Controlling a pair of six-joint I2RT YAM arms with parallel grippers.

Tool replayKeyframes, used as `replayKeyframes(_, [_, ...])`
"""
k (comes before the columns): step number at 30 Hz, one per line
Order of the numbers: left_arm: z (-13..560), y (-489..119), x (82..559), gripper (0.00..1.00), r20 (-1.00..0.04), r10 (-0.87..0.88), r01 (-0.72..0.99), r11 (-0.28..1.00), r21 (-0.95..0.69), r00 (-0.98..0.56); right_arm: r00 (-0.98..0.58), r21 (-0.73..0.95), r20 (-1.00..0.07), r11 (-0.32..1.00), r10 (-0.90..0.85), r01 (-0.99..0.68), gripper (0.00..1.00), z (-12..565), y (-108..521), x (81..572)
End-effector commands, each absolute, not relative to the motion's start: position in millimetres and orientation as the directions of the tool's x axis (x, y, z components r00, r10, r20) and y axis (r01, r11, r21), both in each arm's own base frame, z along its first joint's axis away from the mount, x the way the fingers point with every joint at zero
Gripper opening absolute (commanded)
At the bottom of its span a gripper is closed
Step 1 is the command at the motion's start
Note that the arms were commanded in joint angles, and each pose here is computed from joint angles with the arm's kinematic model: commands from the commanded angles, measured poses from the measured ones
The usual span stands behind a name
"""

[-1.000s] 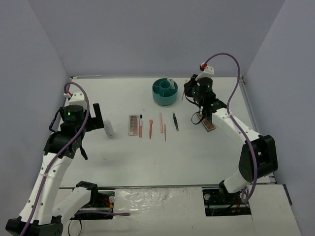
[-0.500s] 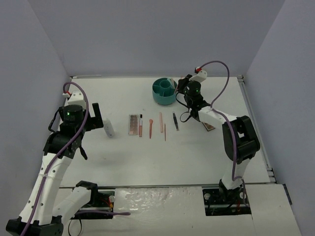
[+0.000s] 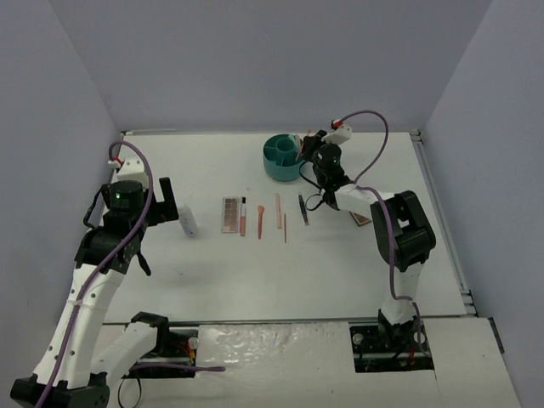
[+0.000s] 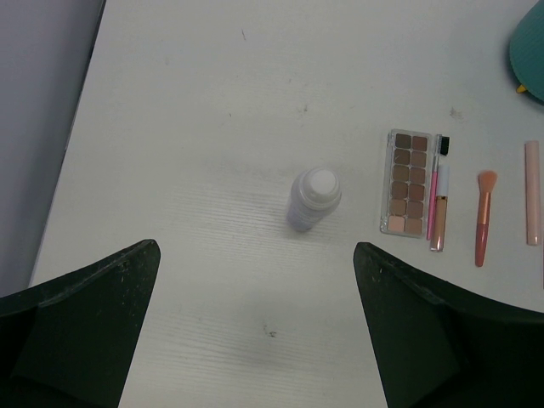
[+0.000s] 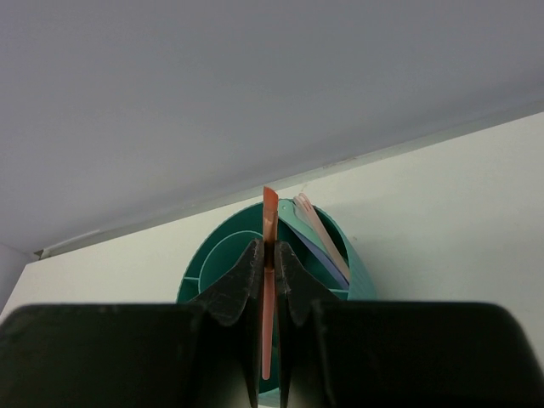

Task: Organize the makeup

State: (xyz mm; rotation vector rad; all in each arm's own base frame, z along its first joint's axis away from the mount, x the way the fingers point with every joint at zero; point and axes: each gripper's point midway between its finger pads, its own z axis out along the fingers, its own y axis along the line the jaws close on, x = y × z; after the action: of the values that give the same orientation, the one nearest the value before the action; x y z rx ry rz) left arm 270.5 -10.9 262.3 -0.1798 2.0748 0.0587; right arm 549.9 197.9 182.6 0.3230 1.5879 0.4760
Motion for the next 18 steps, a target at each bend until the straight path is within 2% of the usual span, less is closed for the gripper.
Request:
replayKeyframes(1, [283.0,-8.7,278.2,0.97,-0.904,-0.130,-0.168,0.984,-0.065,-0.406,0.089,0.525,-0.835,0.835,0.542,-0.163,0.00,242.4,205.5,561.2])
replayKeyframes(18, [283.6,-8.6,277.1,0.97,-0.906,-0.131,-0.168,0.983,-0.067,-0.403,0.091,0.561,-0.811,0.812,0.578,-0.160,0.00,223.0,215.3,568.1])
